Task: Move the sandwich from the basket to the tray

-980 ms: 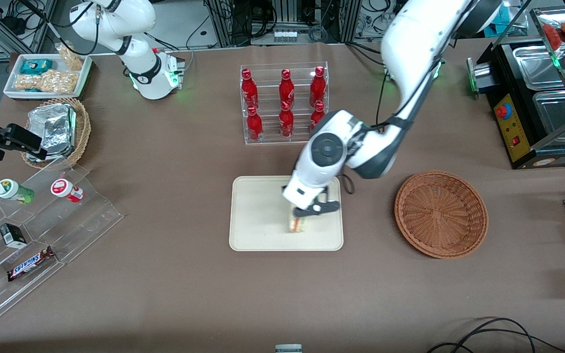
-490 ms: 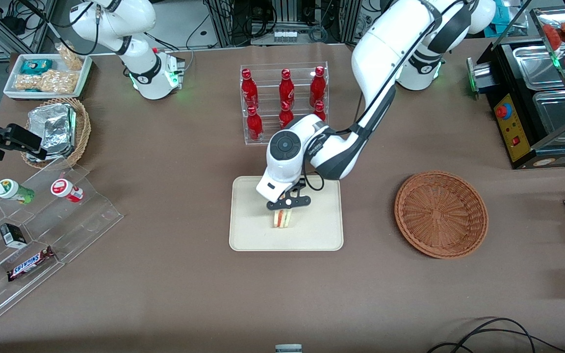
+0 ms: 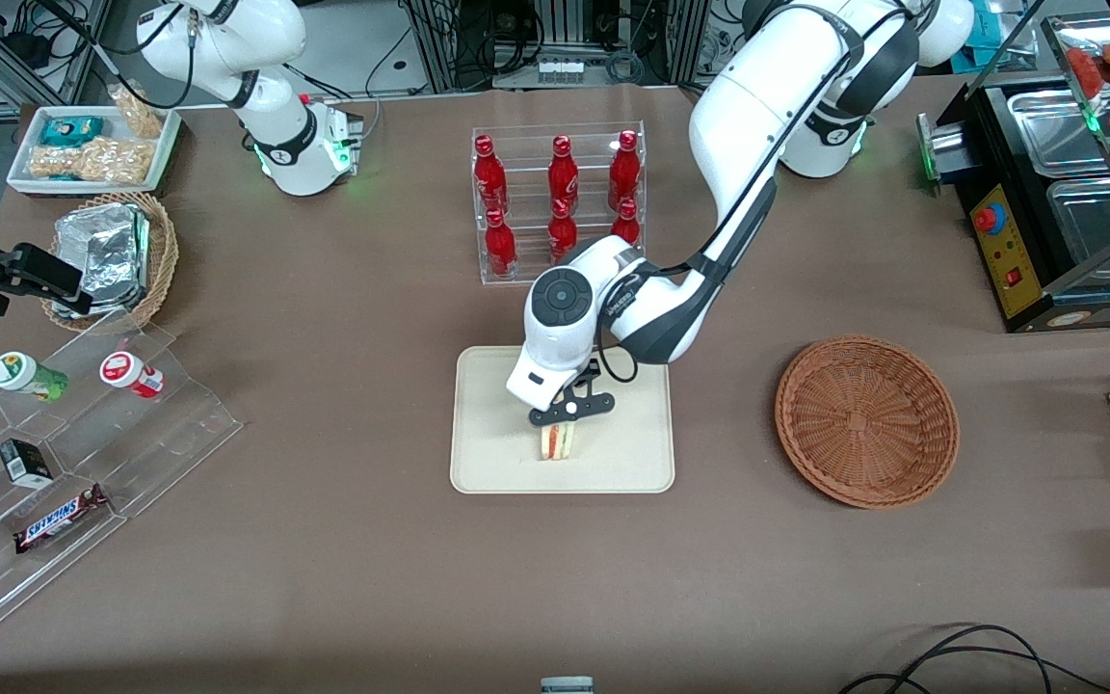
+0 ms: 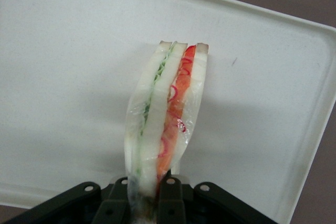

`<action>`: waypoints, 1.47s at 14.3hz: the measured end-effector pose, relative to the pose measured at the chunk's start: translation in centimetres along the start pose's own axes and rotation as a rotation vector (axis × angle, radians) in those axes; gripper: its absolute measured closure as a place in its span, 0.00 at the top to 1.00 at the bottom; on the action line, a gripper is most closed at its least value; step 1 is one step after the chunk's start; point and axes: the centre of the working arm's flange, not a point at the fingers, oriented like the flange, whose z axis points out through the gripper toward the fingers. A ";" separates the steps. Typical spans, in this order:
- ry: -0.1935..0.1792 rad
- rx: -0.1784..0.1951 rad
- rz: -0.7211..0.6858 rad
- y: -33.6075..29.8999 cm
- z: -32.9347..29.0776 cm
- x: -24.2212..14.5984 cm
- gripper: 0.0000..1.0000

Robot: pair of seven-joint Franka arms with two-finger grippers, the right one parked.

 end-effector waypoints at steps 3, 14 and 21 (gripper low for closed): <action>-0.005 0.005 -0.005 0.0 0.5 0.0 0.24; 0.091 0.111 -0.155 -7.6 -22.0 3.0 1.00; -0.011 0.219 -0.177 -24.6 -20.6 10.9 1.00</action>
